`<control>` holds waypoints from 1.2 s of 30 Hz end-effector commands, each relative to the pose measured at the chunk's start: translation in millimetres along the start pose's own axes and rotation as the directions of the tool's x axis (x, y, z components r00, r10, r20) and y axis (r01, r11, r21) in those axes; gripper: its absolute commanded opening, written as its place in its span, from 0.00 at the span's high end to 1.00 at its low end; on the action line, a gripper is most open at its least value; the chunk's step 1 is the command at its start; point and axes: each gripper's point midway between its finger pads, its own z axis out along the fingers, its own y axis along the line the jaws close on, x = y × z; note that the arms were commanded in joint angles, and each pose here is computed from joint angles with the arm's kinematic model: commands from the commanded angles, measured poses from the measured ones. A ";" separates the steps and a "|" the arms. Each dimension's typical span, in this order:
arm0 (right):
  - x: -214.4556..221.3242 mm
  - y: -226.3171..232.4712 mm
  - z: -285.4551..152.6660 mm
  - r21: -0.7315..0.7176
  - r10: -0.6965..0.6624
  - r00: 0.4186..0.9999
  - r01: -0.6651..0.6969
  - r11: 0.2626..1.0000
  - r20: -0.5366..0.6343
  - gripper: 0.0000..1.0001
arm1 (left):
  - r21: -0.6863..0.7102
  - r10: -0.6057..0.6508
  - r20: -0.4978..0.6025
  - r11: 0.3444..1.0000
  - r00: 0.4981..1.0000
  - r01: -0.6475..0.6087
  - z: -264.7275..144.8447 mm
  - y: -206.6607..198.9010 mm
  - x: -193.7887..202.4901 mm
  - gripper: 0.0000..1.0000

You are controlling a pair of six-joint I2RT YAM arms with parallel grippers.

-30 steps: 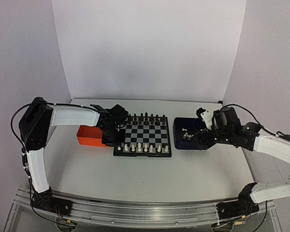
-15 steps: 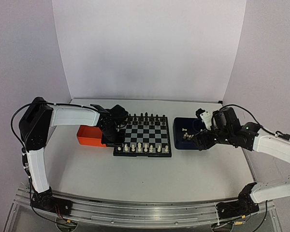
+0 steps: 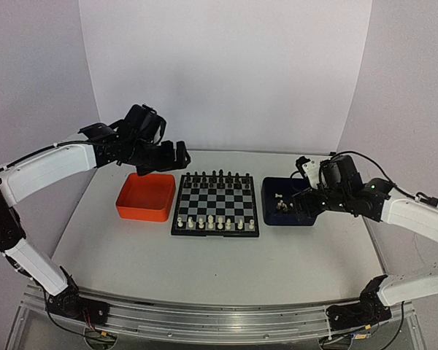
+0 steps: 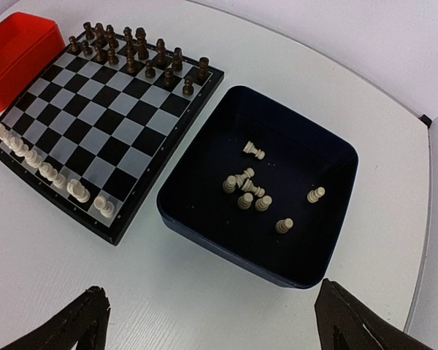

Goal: Set up the chess pieces on the board
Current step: Place the chess piece on the chessboard, then pick up the chess piece from the storage box.

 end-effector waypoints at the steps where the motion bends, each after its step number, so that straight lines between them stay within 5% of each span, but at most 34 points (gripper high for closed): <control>1: -30.2 -8.9 5.3 0.058 0.061 0.998 -0.062 0.996 0.020 0.04 | 0.007 0.020 0.225 1.000 0.974 -0.022 -27.0 -10.1 -58.2 0.00; 10: -30.7 -38.4 58.1 0.223 0.286 0.953 -0.258 0.940 -0.104 0.05 | -0.006 0.029 0.281 1.000 0.959 -0.029 24.5 12.0 -119.6 0.00; 16: -11.0 -70.0 81.8 0.273 0.519 0.820 -0.456 0.847 -0.242 0.13 | 0.026 0.051 0.292 0.998 0.955 -0.061 47.7 20.7 -155.9 0.00; 30: -6.2 -104.6 145.8 0.385 0.377 0.846 -0.228 0.894 -0.376 0.18 | 0.016 0.026 0.276 0.999 0.961 -0.032 82.2 54.0 -157.1 0.00; 36: -1.0 -110.5 167.3 0.362 0.354 0.835 -0.203 0.910 -0.422 0.28 | 0.012 0.026 0.277 0.999 0.960 -0.031 91.2 59.8 -159.6 0.00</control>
